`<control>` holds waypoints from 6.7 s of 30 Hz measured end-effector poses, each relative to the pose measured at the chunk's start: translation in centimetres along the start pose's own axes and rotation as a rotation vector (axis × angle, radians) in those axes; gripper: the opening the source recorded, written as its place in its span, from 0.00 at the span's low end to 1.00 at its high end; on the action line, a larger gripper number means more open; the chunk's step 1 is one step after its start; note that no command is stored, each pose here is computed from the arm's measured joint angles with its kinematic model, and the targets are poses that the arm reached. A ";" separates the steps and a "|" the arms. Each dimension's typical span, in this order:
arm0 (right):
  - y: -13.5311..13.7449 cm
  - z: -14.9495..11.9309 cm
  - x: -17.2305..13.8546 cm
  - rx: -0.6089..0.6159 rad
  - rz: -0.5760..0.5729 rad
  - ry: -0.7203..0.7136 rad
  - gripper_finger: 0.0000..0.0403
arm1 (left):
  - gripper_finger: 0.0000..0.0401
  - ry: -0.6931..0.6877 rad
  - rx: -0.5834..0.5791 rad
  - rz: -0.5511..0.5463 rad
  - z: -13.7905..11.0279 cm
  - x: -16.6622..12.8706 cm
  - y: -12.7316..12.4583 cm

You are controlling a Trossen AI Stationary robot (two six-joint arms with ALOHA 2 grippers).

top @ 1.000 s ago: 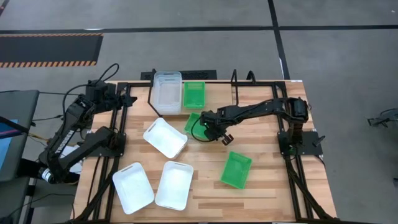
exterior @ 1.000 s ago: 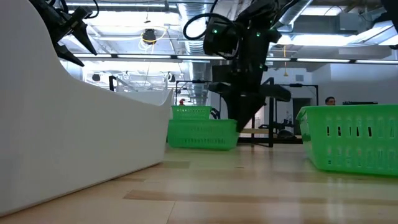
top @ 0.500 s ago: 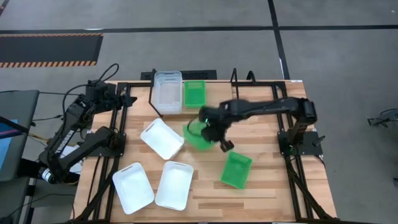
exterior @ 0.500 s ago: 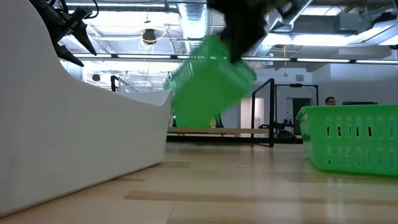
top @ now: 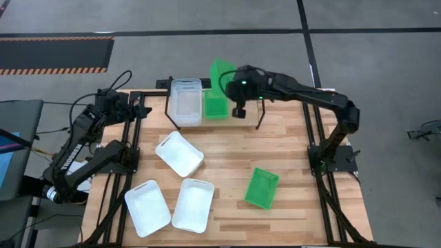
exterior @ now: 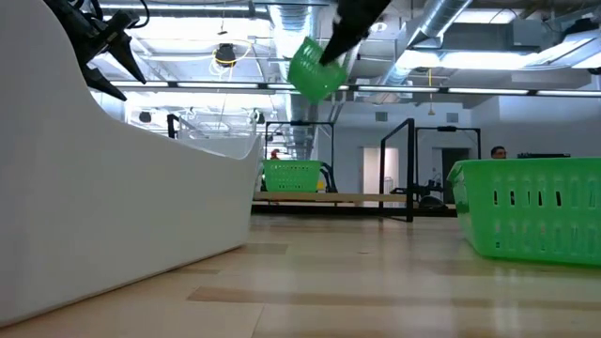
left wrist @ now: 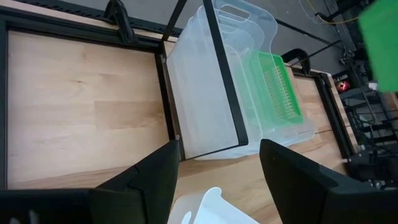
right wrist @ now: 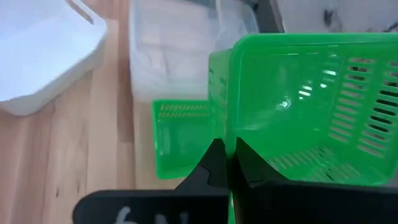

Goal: Stack baskets on shelf by color
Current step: Stack the top green bin on top of the green bin on the shelf, then stack the green bin on top of the green bins on the shelf

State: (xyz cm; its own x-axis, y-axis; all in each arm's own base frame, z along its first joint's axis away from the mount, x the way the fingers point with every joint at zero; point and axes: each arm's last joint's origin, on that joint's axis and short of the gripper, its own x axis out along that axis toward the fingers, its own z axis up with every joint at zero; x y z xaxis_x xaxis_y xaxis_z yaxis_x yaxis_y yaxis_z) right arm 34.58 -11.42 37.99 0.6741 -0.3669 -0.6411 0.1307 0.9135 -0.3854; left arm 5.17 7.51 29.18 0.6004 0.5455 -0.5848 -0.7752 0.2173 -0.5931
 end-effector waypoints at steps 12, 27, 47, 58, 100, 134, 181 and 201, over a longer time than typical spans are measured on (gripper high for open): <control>1.3 -2.8 9.9 -0.017 0.063 0.218 0.01 | 0.53 0.021 -0.004 0.017 -0.2 0.0 0.2; 3.4 -2.9 11.7 -0.072 0.121 0.242 0.02 | 0.53 0.010 -0.002 0.038 -0.2 0.0 0.2; 2.6 -3.3 11.8 -0.026 0.116 0.257 0.17 | 0.53 0.012 -0.004 0.039 -0.2 0.0 0.2; 2.6 -3.1 11.9 -0.040 0.111 0.235 0.34 | 0.53 0.013 -0.005 0.038 -0.2 0.0 0.2; 1.5 -6.1 15.8 -0.020 0.130 0.437 0.37 | 0.53 0.021 0.014 0.046 -0.3 0.0 0.3; 24.8 -1.7 -9.8 0.391 0.462 0.720 0.54 | 0.53 0.041 -0.023 0.022 -0.4 0.0 0.3; 32.8 -4.1 -3.5 0.349 0.410 0.766 0.01 | 0.53 0.039 0.082 0.019 -0.3 0.0 0.2; 2.8 2.8 -0.6 0.286 0.080 0.007 0.01 | 0.53 0.033 0.127 0.023 -0.3 0.0 0.2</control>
State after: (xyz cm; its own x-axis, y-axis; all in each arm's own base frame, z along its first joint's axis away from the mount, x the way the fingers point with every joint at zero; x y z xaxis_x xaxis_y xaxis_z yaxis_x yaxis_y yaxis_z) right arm 36.62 -8.12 39.11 0.6854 -0.2919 -0.6671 0.2778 0.9517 -0.1310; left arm 5.05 7.32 28.87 0.5868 0.5251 -0.6165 -0.8062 0.3074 -0.5055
